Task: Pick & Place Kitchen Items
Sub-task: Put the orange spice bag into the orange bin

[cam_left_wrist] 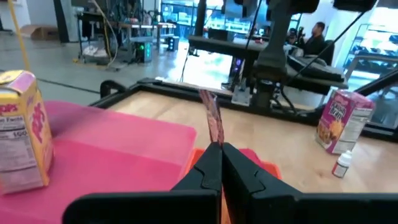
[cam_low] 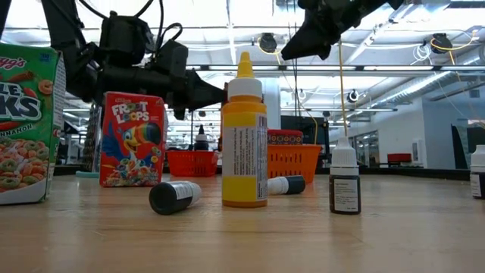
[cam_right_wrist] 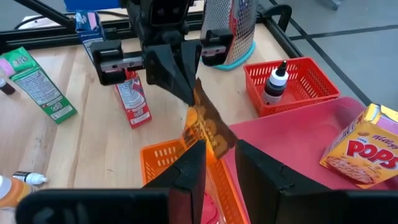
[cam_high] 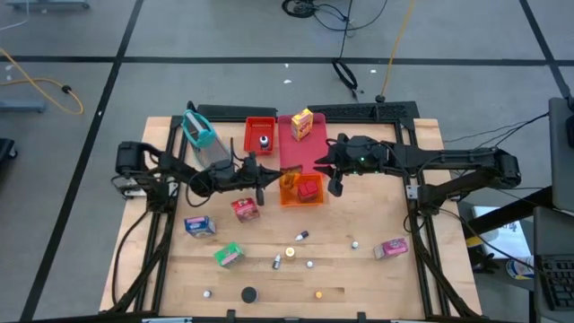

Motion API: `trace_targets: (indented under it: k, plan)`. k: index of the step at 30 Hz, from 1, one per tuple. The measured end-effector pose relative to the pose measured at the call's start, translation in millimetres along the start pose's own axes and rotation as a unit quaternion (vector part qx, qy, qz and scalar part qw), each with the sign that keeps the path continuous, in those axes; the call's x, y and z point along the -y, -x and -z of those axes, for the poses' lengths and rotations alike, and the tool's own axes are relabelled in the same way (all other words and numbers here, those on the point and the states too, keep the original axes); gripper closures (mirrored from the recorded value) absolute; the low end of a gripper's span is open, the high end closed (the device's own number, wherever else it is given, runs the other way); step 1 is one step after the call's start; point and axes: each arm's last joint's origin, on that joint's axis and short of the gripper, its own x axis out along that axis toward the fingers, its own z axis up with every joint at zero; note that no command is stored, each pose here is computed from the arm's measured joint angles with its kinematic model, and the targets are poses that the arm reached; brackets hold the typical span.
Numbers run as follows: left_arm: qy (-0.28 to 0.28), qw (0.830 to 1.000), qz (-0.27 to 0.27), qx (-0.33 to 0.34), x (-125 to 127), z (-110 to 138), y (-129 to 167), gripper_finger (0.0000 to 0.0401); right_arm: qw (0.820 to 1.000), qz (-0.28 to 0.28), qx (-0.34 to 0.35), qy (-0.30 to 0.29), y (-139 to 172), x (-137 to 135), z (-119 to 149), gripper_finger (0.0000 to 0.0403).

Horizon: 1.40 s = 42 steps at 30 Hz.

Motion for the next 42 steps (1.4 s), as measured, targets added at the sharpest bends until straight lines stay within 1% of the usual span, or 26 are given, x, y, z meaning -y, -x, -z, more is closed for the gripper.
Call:
trace_targets:
  k: [8, 14, 22, 31, 35, 39, 42]
  plan:
    - [0.0, 1.0, 0.003, 0.009, 1, -3, -3, 0.0401, 1.0, 0.0, 0.006, 0.002, 0, 0, -1, 0.0328]
    - [-0.007, 0.999, 0.0, -0.031, 0, 2, -7, 0.0401, 1.0, -0.001, 0.014, 0.005, 0, 0, -3, 0.0328]
    - [-0.008, 0.999, -0.003, -0.037, 1, 4, -7, 0.0401, 1.0, -0.001, 0.014, 0.005, 0, 0, -3, 0.0328]
    - [-0.036, 0.998, -0.001, -0.043, 3, 5, -6, 0.0401, 1.0, -0.001, 0.015, 0.005, 0, 0, -3, 0.0328]
    - [-0.037, 0.998, -0.004, -0.049, 2, 11, -8, 0.0401, 1.0, -0.001, 0.015, 0.005, 0, 0, -3, 0.0328]
    - [-0.033, 0.998, -0.003, -0.048, 1, 24, -12, 0.0401, 1.0, -0.001, 0.015, 0.005, 0, 0, -3, 0.0328]
    - [-0.039, 0.999, -0.002, -0.034, 1, 27, -13, 0.0401, 1.0, -0.002, 0.015, 0.003, 0, 0, -3, 0.0328]
